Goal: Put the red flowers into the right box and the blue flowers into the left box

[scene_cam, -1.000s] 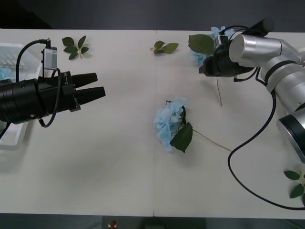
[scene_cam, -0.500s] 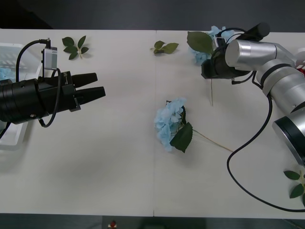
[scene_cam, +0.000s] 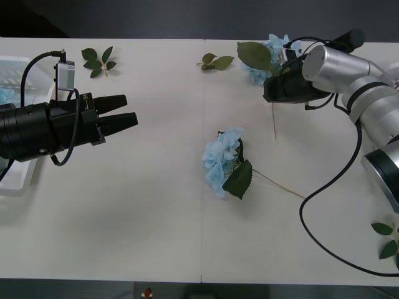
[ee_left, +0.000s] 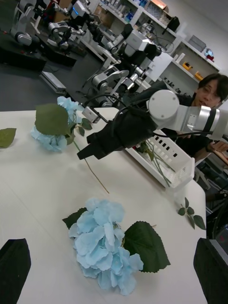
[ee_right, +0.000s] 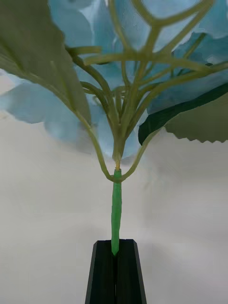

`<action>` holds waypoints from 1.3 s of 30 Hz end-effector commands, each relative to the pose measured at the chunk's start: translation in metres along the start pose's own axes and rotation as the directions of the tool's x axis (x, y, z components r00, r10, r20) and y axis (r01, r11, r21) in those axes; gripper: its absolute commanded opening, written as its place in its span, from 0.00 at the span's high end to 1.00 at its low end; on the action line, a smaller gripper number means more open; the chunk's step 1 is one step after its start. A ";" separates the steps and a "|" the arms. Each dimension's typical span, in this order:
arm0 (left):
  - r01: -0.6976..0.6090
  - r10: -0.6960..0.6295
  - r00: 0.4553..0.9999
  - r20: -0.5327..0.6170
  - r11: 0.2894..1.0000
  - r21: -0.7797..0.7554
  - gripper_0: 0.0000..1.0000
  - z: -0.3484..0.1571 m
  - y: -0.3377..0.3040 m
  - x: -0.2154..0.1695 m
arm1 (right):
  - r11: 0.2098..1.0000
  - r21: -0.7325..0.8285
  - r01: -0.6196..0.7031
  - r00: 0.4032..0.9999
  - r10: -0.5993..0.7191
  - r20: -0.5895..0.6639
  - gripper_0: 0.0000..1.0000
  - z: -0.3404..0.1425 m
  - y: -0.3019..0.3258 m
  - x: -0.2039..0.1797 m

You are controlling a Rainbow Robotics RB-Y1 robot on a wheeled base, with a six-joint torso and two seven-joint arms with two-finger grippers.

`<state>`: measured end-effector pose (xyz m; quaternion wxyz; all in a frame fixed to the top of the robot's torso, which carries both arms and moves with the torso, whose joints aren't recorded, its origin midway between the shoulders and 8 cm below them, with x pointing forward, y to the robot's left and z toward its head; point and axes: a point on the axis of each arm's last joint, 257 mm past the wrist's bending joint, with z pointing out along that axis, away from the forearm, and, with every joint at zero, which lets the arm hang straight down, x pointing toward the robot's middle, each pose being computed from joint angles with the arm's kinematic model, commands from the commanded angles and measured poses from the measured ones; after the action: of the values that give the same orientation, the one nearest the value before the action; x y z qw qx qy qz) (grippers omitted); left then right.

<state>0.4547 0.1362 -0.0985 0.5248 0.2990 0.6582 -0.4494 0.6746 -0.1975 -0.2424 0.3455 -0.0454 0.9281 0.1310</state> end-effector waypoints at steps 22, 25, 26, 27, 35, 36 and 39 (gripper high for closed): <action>0.002 -0.002 1.000 0.008 1.000 -0.010 0.00 -0.003 0.000 0.003 | 0.587 -0.511 0.628 0.769 -0.371 0.520 1.00 -0.162 0.204 -0.099; 0.011 -0.011 1.000 0.007 1.000 -0.018 0.00 -0.004 0.004 0.006 | 0.527 -0.528 0.666 0.736 -0.349 0.580 1.00 -0.164 0.244 -0.096; 0.016 -0.015 1.000 0.009 1.000 -0.018 0.00 -0.003 0.004 0.007 | 0.507 -0.532 0.678 0.724 -0.339 0.600 1.00 -0.164 0.258 -0.094; 0.015 -0.015 1.000 0.012 1.000 -0.018 0.00 -0.003 0.004 0.006 | 0.501 -0.544 0.673 0.729 -0.327 0.601 1.00 -0.163 0.264 -0.091; 0.067 -0.066 0.996 0.062 0.998 -0.003 0.00 0.011 0.002 0.011 | 0.400 -0.637 0.658 0.748 -0.257 0.612 1.00 -0.168 0.329 -0.066; 0.074 -0.074 0.995 0.073 0.997 0.000 0.00 0.014 0.002 0.011 | 0.385 -0.650 0.655 0.752 -0.247 0.612 1.00 -0.170 0.338 -0.062; 0.080 -0.080 0.993 0.087 0.997 0.000 0.00 0.023 0.001 0.017 | 0.360 -0.669 0.650 0.757 -0.235 0.610 1.00 -0.172 0.353 -0.056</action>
<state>0.4606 0.1167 -0.1095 0.5260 0.2566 0.6483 -0.4871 0.5569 0.0816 -0.0207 0.4781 -0.4142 0.6118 0.4749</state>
